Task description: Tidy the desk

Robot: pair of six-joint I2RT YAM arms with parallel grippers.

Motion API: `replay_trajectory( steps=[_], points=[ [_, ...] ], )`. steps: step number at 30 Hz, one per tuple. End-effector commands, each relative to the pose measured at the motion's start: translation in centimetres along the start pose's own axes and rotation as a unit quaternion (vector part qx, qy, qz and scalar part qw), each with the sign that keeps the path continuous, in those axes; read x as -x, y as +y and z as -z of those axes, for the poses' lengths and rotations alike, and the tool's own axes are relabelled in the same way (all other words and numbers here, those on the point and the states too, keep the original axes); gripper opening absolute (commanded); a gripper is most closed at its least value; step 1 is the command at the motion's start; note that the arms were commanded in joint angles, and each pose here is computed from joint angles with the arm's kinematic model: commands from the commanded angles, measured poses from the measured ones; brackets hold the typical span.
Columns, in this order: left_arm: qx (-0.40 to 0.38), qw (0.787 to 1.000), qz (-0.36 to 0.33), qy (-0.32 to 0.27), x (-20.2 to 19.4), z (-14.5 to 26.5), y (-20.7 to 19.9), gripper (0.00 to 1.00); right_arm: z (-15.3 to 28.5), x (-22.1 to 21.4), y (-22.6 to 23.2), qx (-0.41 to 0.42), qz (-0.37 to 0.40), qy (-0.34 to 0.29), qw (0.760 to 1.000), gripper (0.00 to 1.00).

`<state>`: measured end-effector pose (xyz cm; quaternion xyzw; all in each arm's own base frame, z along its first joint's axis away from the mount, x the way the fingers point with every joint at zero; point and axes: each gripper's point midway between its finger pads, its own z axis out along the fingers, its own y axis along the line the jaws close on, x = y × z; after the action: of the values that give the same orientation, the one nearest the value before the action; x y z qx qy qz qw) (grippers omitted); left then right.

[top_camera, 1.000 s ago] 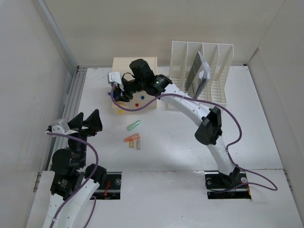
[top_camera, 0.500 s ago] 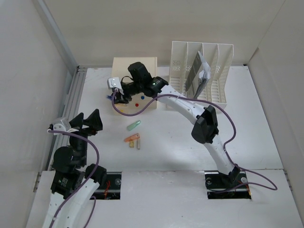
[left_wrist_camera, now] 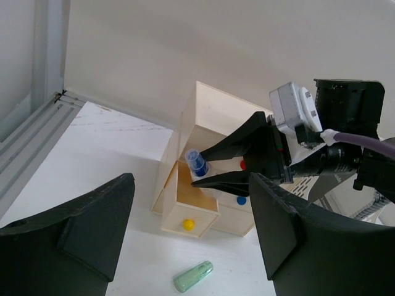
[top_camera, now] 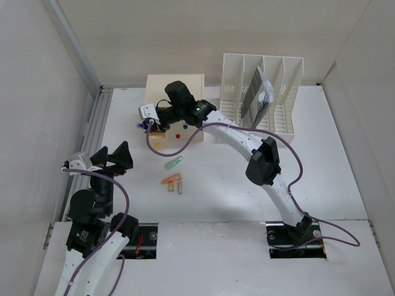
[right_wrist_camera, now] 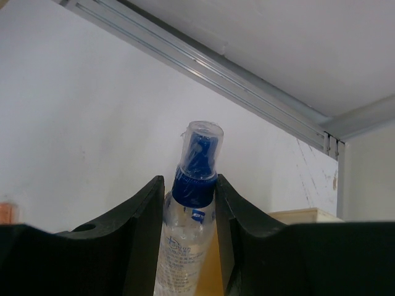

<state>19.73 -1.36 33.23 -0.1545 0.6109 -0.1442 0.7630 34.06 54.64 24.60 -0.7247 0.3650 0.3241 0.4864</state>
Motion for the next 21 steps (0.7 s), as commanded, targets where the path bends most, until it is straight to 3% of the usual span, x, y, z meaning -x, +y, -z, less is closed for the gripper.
replay_trajectory(
  steps=[1,15,18,19,21],
  points=[
    [0.006,1.0,-0.005,-0.008,0.3,-0.5,0.1,0.72,0.5,1.0,-2.0,-0.02,0.065,-0.008,0.998,0.0],
    [0.007,1.0,-0.007,-0.004,0.1,-0.6,0.1,0.72,0.5,-1.7,-2.9,-0.036,0.125,0.047,0.99,0.0],
    [0.007,1.0,-0.007,-0.004,0.1,-0.6,0.1,0.72,0.9,-2.4,-3.2,-0.046,0.126,0.069,0.989,0.22],
    [0.007,1.0,-0.007,-0.004,0.1,-0.6,0.1,0.72,0.6,-2.3,-3.1,-0.047,0.136,0.076,0.987,0.35],
    [0.007,1.0,-0.007,-0.004,0.1,-0.6,0.1,0.72,0.7,-2.6,-2.9,-0.047,0.132,0.082,0.987,0.46]
  ],
)
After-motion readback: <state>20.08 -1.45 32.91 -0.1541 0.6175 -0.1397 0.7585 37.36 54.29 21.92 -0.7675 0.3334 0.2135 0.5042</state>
